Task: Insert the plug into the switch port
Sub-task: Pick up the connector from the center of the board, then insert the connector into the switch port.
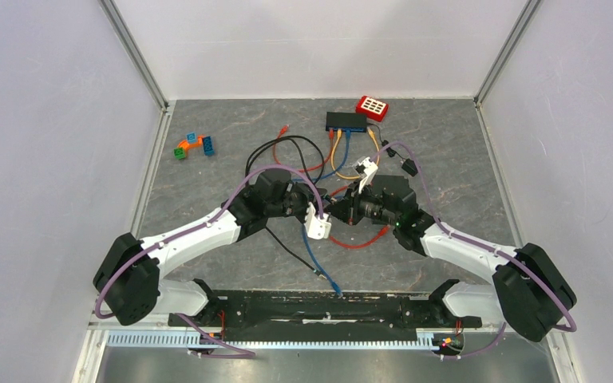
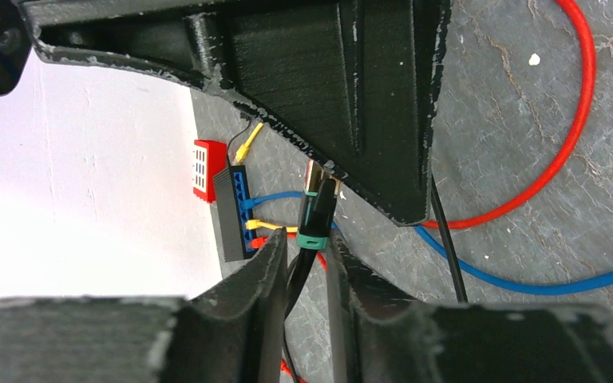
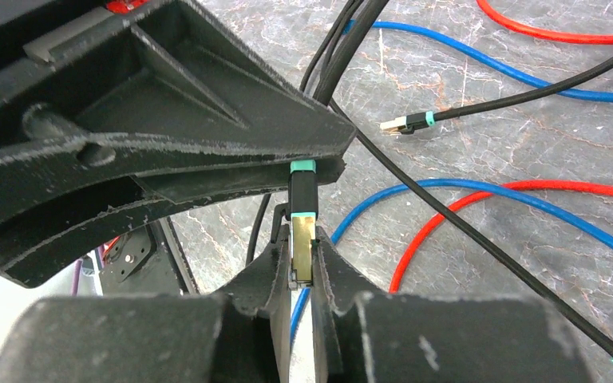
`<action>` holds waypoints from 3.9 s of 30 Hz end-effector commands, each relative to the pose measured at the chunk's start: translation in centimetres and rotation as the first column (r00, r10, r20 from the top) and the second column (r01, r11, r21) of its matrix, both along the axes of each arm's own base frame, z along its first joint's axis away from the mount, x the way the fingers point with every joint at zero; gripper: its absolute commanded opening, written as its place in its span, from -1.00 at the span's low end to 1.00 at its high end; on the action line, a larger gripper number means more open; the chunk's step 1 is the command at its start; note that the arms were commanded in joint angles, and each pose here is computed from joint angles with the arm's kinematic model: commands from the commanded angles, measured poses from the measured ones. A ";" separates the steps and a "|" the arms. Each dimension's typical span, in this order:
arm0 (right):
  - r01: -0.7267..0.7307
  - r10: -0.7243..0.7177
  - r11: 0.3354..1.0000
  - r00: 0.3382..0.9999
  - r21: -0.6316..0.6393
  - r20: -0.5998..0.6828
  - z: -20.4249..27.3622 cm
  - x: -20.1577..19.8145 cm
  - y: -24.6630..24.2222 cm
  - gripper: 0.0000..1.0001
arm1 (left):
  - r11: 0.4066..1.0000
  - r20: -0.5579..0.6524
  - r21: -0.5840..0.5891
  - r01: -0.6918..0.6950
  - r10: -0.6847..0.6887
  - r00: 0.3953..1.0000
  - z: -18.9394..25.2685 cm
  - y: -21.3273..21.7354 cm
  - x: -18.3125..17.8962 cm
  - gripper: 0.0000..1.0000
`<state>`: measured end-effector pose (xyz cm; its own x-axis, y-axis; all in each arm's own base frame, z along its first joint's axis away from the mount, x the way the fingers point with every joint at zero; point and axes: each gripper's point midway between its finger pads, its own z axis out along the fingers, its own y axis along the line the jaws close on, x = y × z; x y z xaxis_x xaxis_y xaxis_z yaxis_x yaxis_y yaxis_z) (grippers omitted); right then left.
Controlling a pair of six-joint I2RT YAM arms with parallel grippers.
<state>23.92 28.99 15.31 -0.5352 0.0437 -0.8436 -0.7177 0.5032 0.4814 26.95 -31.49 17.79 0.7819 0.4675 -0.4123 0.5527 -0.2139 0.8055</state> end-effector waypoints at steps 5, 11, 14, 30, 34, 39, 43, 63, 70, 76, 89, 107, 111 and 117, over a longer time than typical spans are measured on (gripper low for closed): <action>-0.021 0.019 0.997 0.999 0.070 0.036 2.8 0.5 0.7 -0.92 | 0.998 0.030 -0.059 0.027 -0.025 0.999 1.3 -0.9 -0.1 -0.96; 0.092 -0.095 0.995 0.991 0.044 0.089 4.0 2.4 -1.6 -0.33 | 0.976 -0.119 -0.154 -0.153 0.136 0.984 1.3 -0.8 1.6 -0.96; 0.170 -0.170 0.985 0.976 0.013 0.137 4.7 3.3 -3.5 -0.05 | 0.935 -0.220 -0.173 -0.309 0.269 0.937 1.3 -0.3 3.3 -0.96; 0.598 -0.566 0.784 0.799 -0.166 0.203 3.6 9.9 -17.6 0.22 | 0.650 -0.673 -0.041 -0.759 0.543 0.501 0.3 0.9 8.1 -0.96; 0.609 -0.591 0.753 0.793 -0.250 0.149 1.2 11.1 -20.8 0.29 | 0.656 -0.699 -0.041 -0.754 0.520 0.491 0.1 0.1 8.2 -0.96; 0.591 -0.611 0.745 0.791 -0.310 0.039 -2.1 12.0 -24.1 0.30 | 0.665 -0.744 0.025 -0.747 0.511 0.430 -1.5 -1.2 8.2 -0.95; 0.526 -0.578 0.768 0.815 -0.365 -0.042 -4.8 12.3 -24.5 0.26 | 0.677 -0.763 0.138 -0.723 0.538 0.359 -4.1 -2.1 8.2 -0.96; 0.369 -0.504 0.789 0.846 -0.491 -0.174 -10.9 16.6 -25.3 0.14 | 0.698 -0.682 0.350 -0.625 0.647 0.341 -10.4 -4.3 10.9 -0.96; 0.300 -0.405 0.847 0.899 -0.438 -0.168 -10.9 18.0 -23.8 0.05 | 0.648 -0.667 0.356 -0.673 0.681 0.303 -10.2 -2.9 13.6 -0.96; 0.289 -0.388 0.856 0.907 -0.430 -0.164 -10.7 18.7 -23.5 -0.01 | 0.533 -0.793 0.340 -0.774 0.605 0.068 -8.1 -1.1 17.6 -0.96; 0.522 -0.558 0.746 0.829 -0.414 0.040 -3.5 23.7 -25.0 0.13 | 0.406 -0.891 0.227 -0.885 0.454 -0.020 -6.2 -2.2 19.9 -0.96; 0.435 -0.569 0.709 0.818 -0.554 -0.085 -4.8 23.3 -19.1 0.12 | 0.540 -0.833 0.254 -0.803 0.543 0.101 -5.5 -2.1 11.7 -0.96; 0.418 -0.581 0.698 0.805 -0.582 -0.120 -5.5 18.5 -20.9 0.16 | 0.616 -0.806 0.269 -0.740 0.565 0.177 -6.4 -4.1 9.1 -0.96; 0.408 -0.557 0.740 0.818 -0.535 -0.146 -5.9 14.7 -22.2 0.13 | 0.700 -0.766 0.300 -0.648 0.582 0.274 -8.1 -6.5 5.4 -0.95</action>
<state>39.77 7.22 8.11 -0.7968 0.0056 -0.6042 -0.1486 0.9674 0.2050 33.65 -37.20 9.84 -0.4845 0.5408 -0.6876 0.7988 0.5940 -0.0957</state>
